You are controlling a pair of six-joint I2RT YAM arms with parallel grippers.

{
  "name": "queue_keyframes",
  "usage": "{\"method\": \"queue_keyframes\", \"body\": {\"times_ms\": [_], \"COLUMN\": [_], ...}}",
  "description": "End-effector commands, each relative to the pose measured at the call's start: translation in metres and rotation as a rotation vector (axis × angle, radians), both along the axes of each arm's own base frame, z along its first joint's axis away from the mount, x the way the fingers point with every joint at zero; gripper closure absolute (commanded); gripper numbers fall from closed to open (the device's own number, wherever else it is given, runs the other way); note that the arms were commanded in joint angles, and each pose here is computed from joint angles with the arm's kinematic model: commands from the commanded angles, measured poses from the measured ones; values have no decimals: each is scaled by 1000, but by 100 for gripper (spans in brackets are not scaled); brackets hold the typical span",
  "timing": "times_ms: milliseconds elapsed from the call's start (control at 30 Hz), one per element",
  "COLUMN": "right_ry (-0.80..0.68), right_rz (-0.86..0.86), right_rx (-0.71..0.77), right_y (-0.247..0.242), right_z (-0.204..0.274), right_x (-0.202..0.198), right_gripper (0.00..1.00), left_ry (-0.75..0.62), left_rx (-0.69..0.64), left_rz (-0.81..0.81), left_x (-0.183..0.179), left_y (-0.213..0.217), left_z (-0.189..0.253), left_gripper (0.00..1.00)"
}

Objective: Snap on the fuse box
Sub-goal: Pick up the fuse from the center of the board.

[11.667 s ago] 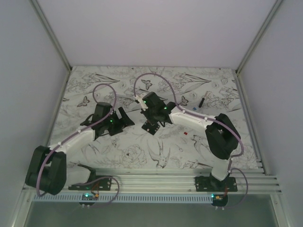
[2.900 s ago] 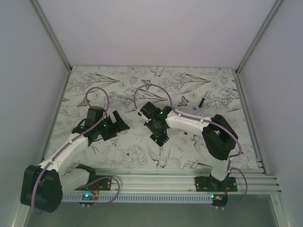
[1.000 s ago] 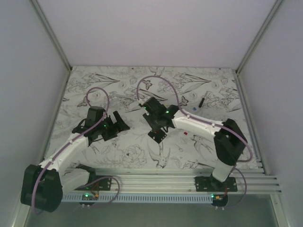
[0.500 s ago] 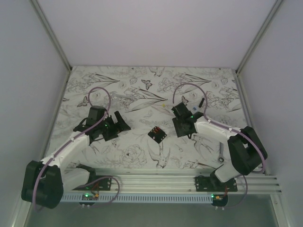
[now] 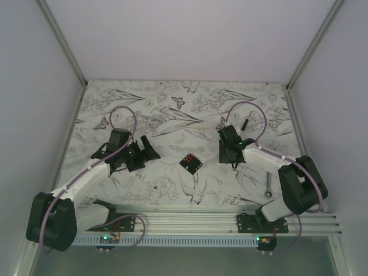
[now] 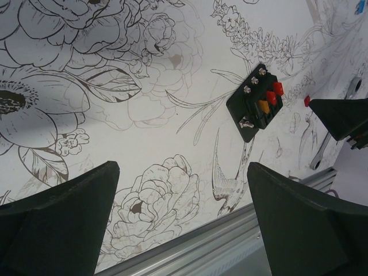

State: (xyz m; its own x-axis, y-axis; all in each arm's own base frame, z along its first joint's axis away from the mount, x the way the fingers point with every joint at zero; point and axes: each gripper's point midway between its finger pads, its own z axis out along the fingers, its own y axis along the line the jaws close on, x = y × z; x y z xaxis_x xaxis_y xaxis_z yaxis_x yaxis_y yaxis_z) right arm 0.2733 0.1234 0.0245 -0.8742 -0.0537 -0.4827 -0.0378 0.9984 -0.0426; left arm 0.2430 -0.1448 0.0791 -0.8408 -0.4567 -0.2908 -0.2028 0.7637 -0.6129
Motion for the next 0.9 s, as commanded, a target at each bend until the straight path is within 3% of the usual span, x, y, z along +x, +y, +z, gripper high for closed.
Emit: {"method": "queue_keyframes", "body": {"times_ms": [0,400,867], "right_ry": [-87,-21,27], "right_rz": [-86,-78,-18], "right_rx": [43,-26,-48], "right_y": [3,-6,-12], "right_z": [9,-10,-11], "right_x": [19,10,-6], "right_gripper": [49,57,58], "left_ry": [-16,-14,-13], "left_rx": [-22,-24,-27], "left_rz": [-8,-11,-20], "left_x": [5,6,6], "left_y": [-6,-8,-10], "left_z": [7,6,7], "left_gripper": [0,0,0]}}
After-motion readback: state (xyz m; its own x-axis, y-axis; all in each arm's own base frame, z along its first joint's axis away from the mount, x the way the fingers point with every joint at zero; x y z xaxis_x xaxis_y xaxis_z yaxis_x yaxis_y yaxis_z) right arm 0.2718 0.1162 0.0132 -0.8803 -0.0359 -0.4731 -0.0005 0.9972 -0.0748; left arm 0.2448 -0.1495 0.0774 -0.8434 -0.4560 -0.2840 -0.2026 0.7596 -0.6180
